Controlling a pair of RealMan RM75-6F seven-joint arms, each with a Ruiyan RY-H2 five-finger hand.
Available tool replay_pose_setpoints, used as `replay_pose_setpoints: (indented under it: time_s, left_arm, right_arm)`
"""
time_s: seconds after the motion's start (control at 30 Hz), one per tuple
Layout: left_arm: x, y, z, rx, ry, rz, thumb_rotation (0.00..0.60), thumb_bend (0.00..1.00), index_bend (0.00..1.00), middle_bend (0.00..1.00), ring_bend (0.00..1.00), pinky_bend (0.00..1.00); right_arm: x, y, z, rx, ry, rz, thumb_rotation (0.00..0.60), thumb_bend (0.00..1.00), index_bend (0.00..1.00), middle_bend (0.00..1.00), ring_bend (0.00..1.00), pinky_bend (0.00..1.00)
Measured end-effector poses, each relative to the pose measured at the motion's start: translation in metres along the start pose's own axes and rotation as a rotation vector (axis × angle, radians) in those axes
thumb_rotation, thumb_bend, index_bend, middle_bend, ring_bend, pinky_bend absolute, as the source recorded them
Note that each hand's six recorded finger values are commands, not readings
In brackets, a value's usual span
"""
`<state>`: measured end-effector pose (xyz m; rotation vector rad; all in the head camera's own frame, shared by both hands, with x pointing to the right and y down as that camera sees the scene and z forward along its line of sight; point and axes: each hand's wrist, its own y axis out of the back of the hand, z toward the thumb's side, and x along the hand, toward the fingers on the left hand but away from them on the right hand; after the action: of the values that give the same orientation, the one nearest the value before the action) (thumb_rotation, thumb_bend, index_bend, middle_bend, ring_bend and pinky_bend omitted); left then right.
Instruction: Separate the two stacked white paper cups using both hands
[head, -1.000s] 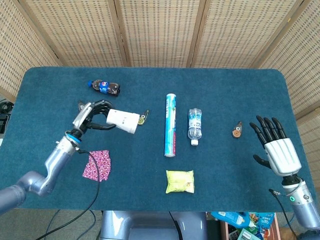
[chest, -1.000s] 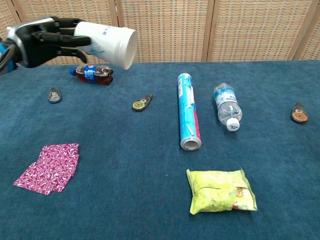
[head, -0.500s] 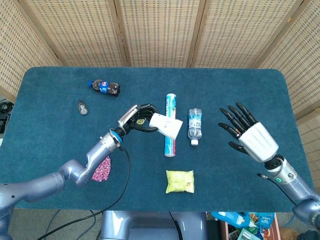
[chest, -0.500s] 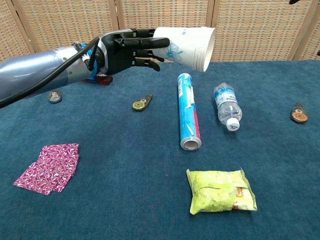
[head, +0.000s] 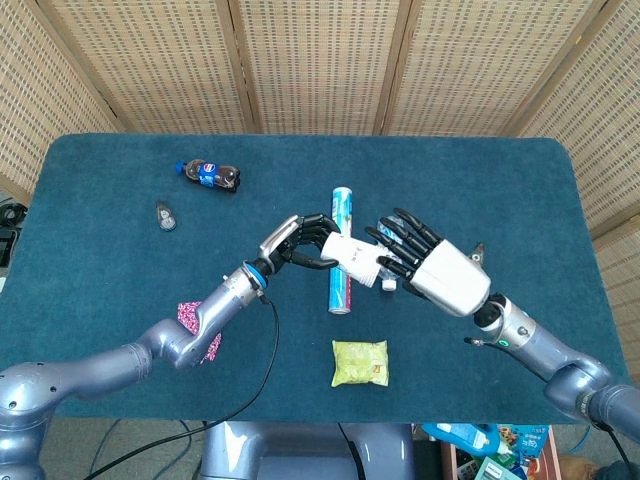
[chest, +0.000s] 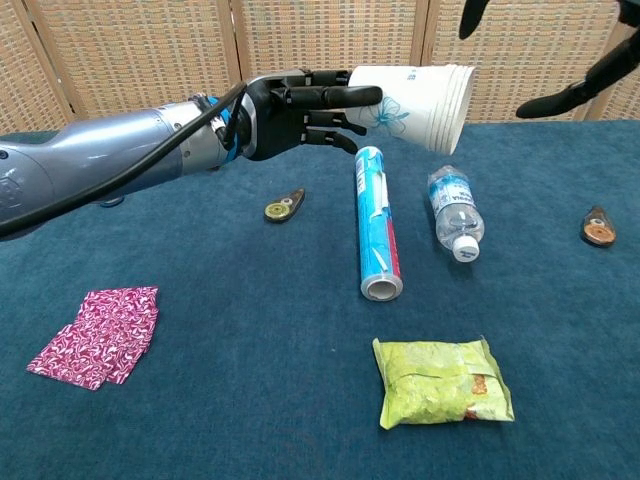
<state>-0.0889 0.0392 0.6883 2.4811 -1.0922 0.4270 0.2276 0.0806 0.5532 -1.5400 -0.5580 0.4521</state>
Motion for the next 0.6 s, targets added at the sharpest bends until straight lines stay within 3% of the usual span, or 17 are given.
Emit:
replay_pose_setpoints:
  time_s: [0.27,0.6]
  left_arm:
    - [0.004,-0.010,-0.005,-0.003,0.010,-0.012,0.600,0.12,0.52,0.52,0.50,0.50]
    - [0.004,-0.011,-0.008,-0.004,0.022,-0.012,0.600,0.12,0.52,0.52,0.50,0.50]
  right_arm:
    - [-0.023,-0.011,0.011,-0.002,0.052,-0.011,0.600,0.30,0.43,0.15,0.06,0.03]
    - [-0.028,-0.014,0.013,0.007,0.054,-0.034,0.600,0.42,0.47,0.17,0.08,0.06]
